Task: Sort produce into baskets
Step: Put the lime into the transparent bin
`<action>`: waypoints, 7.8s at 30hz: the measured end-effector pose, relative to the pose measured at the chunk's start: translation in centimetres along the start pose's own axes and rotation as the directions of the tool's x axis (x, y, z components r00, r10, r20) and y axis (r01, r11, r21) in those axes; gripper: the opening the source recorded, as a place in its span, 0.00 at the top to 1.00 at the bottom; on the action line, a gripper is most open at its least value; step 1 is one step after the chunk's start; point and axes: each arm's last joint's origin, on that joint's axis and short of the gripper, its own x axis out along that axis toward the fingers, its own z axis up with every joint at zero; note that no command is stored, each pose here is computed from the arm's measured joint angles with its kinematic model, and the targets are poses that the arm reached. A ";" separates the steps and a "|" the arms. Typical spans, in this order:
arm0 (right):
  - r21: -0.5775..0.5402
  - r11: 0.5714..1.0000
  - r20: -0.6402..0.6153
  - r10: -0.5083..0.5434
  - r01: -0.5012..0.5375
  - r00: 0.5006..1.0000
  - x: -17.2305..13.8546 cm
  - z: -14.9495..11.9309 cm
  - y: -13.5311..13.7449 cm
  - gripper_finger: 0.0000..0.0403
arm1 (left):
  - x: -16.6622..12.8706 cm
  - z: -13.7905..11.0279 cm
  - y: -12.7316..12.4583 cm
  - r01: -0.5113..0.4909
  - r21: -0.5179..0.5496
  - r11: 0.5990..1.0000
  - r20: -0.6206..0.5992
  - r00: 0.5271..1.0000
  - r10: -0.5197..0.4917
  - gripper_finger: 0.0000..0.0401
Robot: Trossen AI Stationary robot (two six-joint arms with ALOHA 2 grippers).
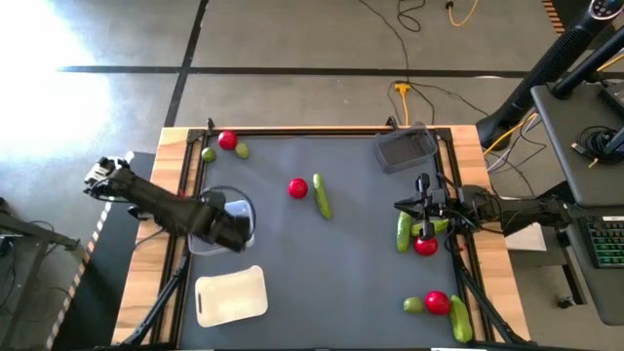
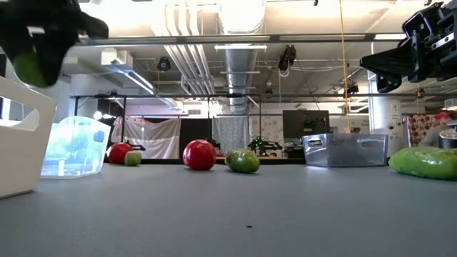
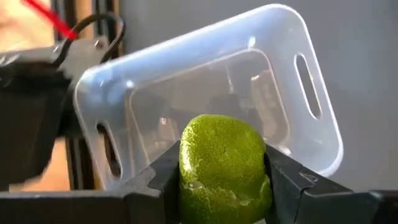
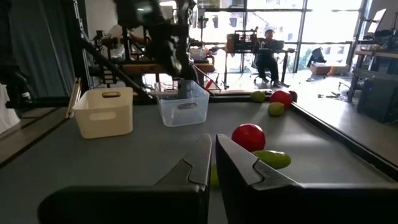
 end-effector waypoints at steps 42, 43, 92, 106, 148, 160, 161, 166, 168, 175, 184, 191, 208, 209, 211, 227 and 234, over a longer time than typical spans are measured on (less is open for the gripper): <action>0.000 1.000 0.000 0.000 0.000 1.000 0.0 0.0 0.0 0.96 | 2.8 8.9 -4.2 0.195 0.315 0.929 0.022 0.977 -0.213 0.21; 0.000 1.000 0.000 0.000 0.000 1.000 0.0 0.0 0.0 0.96 | 2.5 10.0 -4.1 0.196 0.312 0.929 0.034 0.975 -0.217 0.21; 0.000 1.000 0.000 0.000 0.000 1.000 0.0 0.0 0.0 0.96 | 19.6 24.5 -2.1 0.004 -0.490 0.872 0.259 0.955 0.141 0.32; 0.000 1.000 0.000 0.000 0.000 1.000 0.0 0.0 0.0 0.96 | 16.1 22.8 -2.8 0.025 -0.306 0.952 0.271 0.960 0.062 0.70; 0.717 0.691 0.293 -0.175 -0.095 0.940 -0.5 3.0 -0.5 0.96 | 9.9 2.1 -2.7 0.230 0.549 0.804 0.047 0.951 -0.305 0.59; 0.610 0.792 0.291 -0.185 -0.033 0.938 0.7 9.4 -0.5 0.77 | 5.0 6.6 -2.8 0.173 0.543 0.822 0.131 0.949 -0.286 0.20; 0.592 0.805 0.284 -0.186 -0.020 0.941 1.0 10.1 -0.5 0.74 | 4.2 7.6 -2.6 0.158 0.533 0.831 0.149 0.950 -0.276 0.19; 0.522 0.848 0.164 -0.207 0.094 0.965 4.8 12.1 -0.5 0.62 | 3.0 14.1 -0.1 0.081 0.460 0.884 0.143 0.976 -0.163 0.19; 0.492 0.862 0.133 -0.211 0.120 0.969 5.8 13.0 -0.5 0.58 | 3.8 16.5 1.7 0.045 0.398 0.916 0.088 0.992 -0.086 0.19; 0.438 0.877 0.019 -0.228 0.197 0.973 8.7 15.3 -0.4 0.47 | 7.5 22.2 6.3 -0.050 0.155 0.987 0.023 0.999 0.047 0.19; 0.328 0.913 -0.056 -0.236 0.241 0.970 10.6 17.3 -0.4 0.39 | 11.2 25.8 5.5 -0.117 0.226 0.967 -0.092 0.986 0.141 0.21; 0.317 0.917 -0.065 -0.235 0.243 0.970 9.9 18.3 -0.4 0.36 | 13.9 28.3 3.9 -0.149 0.517 0.843 -0.237 0.921 0.308 0.25; 0.336 0.894 -0.262 -0.213 0.296 0.941 7.4 17.0 -0.1 0.32 | 20.8 31.1 3.8 -0.167 0.776 0.608 -0.349 0.690 0.634 0.25; 0.329 0.896 -0.271 -0.213 0.299 0.939 7.4 16.9 -0.1 0.32 | 20.7 31.2 4.0 -0.168 0.776 0.608 -0.352 0.684 0.639 0.25; 0.316 0.901 -0.274 -0.213 0.297 0.938 7.2 16.9 -0.1 0.31 | 20.8 31.1 4.2 -0.124 0.772 0.624 -0.394 0.677 0.621 0.25; 0.328 0.894 -0.288 -0.214 0.306 0.933 6.6 17.3 -0.2 0.32 | 20.3 31.2 4.0 -0.042 0.705 0.708 -0.380 0.821 0.427 0.30; 0.344 0.882 -0.319 -0.214 0.323 0.923 6.5 17.0 -0.2 0.35 | 19.3 30.4 3.5 0.068 0.638 0.767 -0.459 0.833 0.308 0.44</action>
